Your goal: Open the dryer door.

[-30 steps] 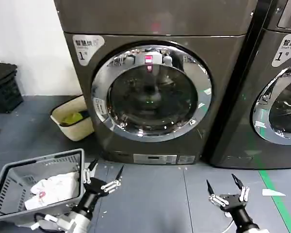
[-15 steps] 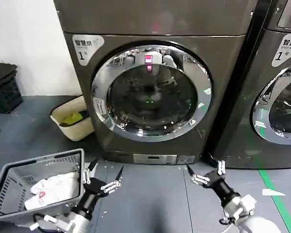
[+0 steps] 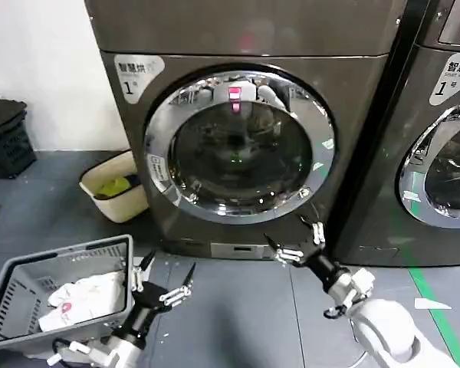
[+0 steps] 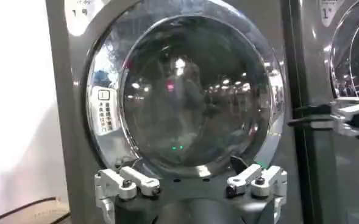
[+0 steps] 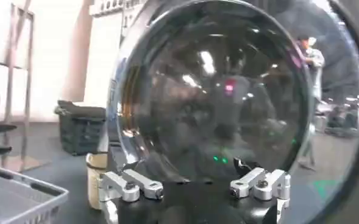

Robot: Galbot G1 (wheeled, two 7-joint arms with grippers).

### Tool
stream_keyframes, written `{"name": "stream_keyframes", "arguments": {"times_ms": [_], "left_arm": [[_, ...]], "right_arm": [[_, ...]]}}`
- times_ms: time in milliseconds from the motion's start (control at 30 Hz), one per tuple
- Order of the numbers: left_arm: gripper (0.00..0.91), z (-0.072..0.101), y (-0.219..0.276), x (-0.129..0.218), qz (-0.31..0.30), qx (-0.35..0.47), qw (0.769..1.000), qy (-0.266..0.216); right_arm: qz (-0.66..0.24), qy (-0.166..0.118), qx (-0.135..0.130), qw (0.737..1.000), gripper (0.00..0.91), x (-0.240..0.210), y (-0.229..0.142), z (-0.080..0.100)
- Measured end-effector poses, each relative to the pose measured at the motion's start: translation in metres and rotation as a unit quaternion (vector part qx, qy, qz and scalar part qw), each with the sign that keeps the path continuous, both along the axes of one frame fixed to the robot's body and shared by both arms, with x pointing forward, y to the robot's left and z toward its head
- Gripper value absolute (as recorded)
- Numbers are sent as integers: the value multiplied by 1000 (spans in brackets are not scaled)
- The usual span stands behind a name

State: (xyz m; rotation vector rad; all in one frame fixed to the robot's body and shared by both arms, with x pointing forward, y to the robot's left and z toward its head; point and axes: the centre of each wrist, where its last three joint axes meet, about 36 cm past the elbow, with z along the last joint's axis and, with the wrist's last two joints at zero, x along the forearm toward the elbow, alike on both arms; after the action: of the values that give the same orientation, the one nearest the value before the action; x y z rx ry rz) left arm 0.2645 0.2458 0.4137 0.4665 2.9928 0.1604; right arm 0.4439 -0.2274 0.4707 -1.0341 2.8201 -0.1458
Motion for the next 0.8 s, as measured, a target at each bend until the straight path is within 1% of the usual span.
{"name": "stream_keyframes", "arguments": {"times_ms": [533,800], "left_arm": [[907,0,0,-2,6,0,1000,0],[907,1,3,-4,9,2,1000,-1]], "right_arm": [[38,0,0,999,907,53,43,13],[63,10,4,998,907,73,67,20]]}}
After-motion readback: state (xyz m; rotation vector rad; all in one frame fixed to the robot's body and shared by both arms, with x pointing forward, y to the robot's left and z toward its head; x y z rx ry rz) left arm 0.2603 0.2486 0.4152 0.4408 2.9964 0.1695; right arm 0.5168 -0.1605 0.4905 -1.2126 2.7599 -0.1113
